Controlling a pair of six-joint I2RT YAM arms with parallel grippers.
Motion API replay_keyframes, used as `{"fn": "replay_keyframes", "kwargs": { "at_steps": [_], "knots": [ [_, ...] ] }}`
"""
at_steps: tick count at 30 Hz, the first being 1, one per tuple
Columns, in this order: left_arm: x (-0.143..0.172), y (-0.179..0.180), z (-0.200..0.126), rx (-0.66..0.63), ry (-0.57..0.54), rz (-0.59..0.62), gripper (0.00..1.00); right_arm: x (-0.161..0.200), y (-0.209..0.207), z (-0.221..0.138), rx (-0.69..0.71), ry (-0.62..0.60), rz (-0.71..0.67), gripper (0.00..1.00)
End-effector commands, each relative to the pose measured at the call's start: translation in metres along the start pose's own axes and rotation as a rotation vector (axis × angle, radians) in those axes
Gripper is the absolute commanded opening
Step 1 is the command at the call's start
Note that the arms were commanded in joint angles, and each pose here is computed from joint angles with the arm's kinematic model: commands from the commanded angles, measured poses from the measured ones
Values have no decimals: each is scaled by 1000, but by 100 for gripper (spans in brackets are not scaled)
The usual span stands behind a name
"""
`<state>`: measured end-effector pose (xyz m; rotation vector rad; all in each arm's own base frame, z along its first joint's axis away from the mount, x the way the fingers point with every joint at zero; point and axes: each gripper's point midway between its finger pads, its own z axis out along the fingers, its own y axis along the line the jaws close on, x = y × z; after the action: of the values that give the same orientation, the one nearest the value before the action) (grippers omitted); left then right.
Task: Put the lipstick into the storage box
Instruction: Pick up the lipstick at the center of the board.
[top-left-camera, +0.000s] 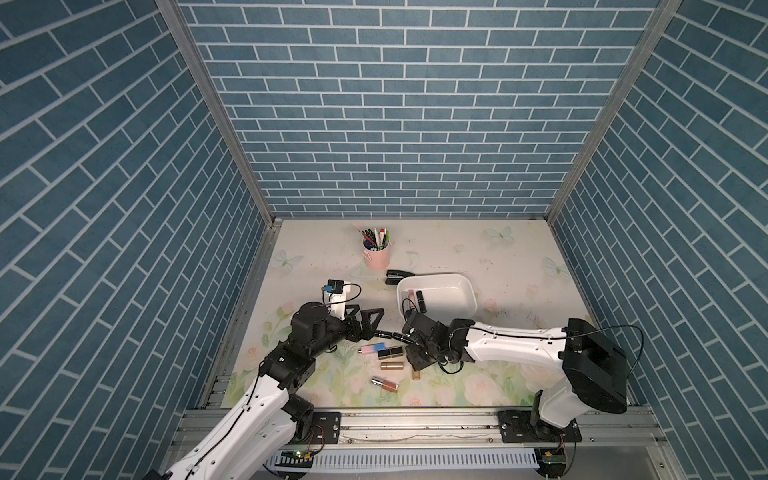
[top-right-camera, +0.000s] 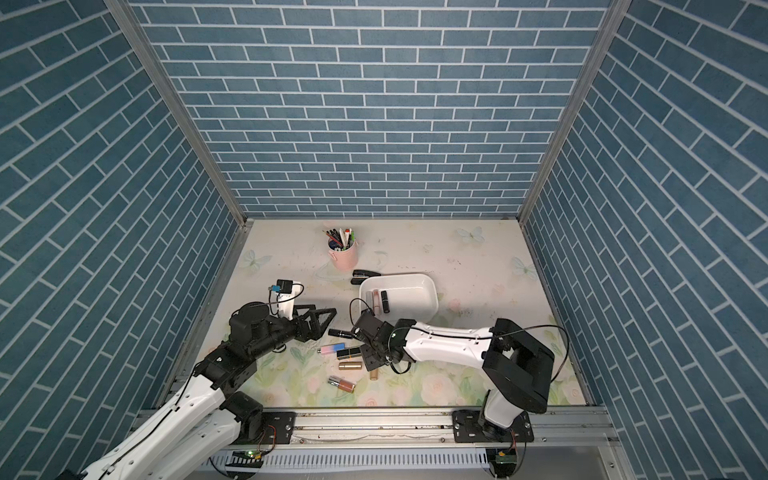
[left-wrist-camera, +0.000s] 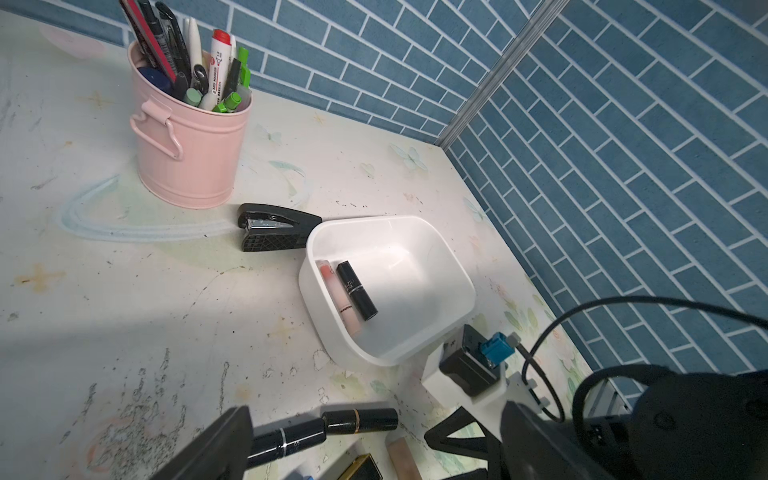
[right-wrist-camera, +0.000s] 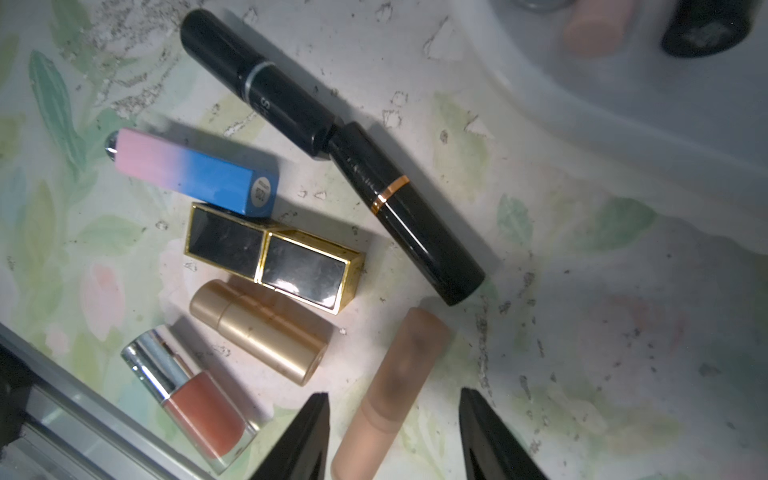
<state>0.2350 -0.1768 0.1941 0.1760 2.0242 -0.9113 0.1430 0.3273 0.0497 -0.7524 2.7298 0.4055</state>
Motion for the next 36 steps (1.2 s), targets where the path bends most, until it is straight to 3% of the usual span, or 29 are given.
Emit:
{"fn": "replay_keyframes", "kwargs": {
  "at_steps": [1, 20, 31, 36],
  "knots": [
    [4, 2, 0, -7, 3, -2, 100, 7, -4, 10, 40, 19, 15, 54],
    [10, 8, 6, -22, 24, -7, 100, 23, -17, 28, 130, 76, -17, 45],
    [13, 11, 9, -27, 35, -10, 100, 22, -20, 23, 145, 69, -26, 18],
    [14, 10, 10, -23, 40, -11, 100, 9, -13, 7, 116, 24, -37, 16]
  ]
}}
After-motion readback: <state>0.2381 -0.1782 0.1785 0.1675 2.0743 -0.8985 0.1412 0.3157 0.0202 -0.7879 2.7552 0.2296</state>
